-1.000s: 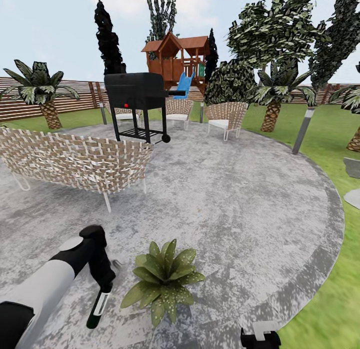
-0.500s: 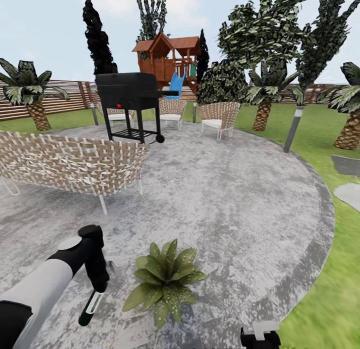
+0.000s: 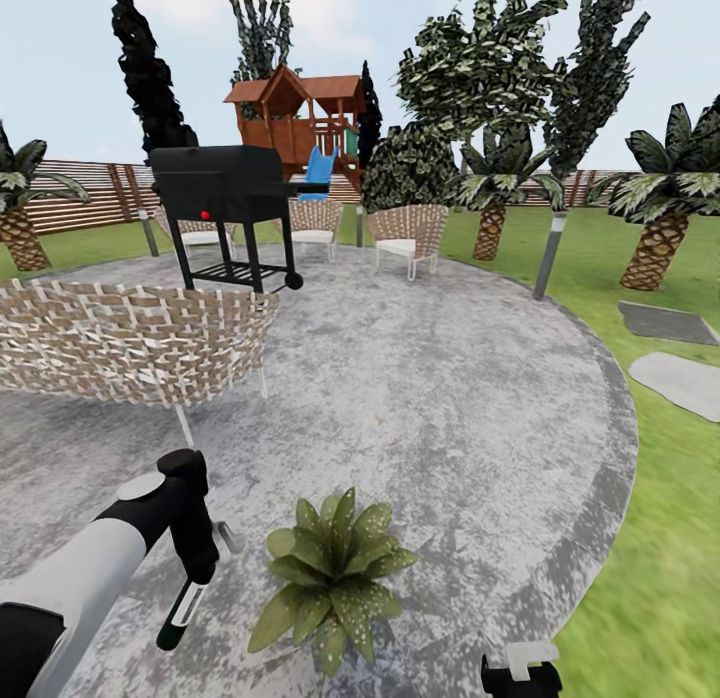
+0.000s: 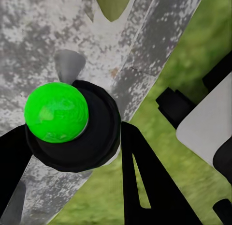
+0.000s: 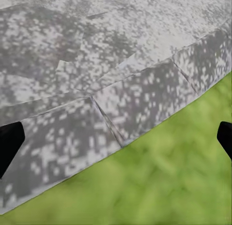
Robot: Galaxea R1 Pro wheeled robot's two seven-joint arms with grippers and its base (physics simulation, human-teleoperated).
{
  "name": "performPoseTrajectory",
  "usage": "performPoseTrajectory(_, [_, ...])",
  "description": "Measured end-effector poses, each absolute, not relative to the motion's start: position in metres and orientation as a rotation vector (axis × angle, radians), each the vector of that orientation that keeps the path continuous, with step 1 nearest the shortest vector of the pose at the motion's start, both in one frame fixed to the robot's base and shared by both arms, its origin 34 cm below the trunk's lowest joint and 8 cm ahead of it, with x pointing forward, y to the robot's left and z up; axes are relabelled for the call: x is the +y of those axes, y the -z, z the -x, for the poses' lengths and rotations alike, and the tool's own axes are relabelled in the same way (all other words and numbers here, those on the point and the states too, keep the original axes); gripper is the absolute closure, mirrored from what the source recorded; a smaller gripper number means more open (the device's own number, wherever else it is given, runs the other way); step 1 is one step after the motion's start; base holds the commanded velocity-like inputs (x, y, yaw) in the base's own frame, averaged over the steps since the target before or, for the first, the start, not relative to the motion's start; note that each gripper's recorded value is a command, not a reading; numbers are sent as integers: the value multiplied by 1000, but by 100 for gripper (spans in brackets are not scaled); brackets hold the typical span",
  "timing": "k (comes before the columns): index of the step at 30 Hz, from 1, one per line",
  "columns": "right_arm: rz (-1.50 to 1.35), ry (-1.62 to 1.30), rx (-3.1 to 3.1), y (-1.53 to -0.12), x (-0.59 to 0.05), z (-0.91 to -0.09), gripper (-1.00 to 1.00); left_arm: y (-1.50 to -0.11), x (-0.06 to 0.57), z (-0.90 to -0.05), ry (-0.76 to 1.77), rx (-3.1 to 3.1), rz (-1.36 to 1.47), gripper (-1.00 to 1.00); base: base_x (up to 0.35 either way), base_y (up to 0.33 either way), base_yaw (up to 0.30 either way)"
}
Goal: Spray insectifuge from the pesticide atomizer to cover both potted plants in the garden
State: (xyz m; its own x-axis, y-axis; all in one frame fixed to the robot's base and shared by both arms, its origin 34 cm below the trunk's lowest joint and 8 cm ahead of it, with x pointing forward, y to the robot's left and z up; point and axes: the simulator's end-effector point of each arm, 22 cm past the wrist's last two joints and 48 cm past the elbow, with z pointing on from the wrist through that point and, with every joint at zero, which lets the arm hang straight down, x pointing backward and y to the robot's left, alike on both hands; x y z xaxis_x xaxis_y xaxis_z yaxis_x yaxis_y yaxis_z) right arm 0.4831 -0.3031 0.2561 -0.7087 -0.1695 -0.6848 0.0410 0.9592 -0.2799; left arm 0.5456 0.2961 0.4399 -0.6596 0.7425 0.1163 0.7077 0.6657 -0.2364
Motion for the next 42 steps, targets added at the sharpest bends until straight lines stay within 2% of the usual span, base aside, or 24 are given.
performPoseTrajectory(5, [92,370,2331,-257,-313,-483,-100,-441,295,-547,-252,-2679,1189,100,8,1,-2])
performPoseTrajectory(11, [94,372,2332,-257,-314,-482,-100,-442,265,-551,-274,-2651,1275,100,0,0,0])
performPoseTrajectory(15, [94,372,2332,-257,-314,-483,-100,-436,278,-543,-242,-2609,1301,100,0,0,0])
performPoseTrajectory(20, [93,372,2332,-257,-314,-483,-100,-437,326,-538,-206,-2589,1310,100,0,0,-164])
performPoseTrajectory(32, [94,371,2332,-257,-314,-483,-100,-441,324,-543,-199,-2611,1293,100,50,176,-58])
performPoseTrajectory(42, [94,371,2331,-257,-313,-483,-100,-433,330,-536,-190,-2606,1277,100,1,17,-131])
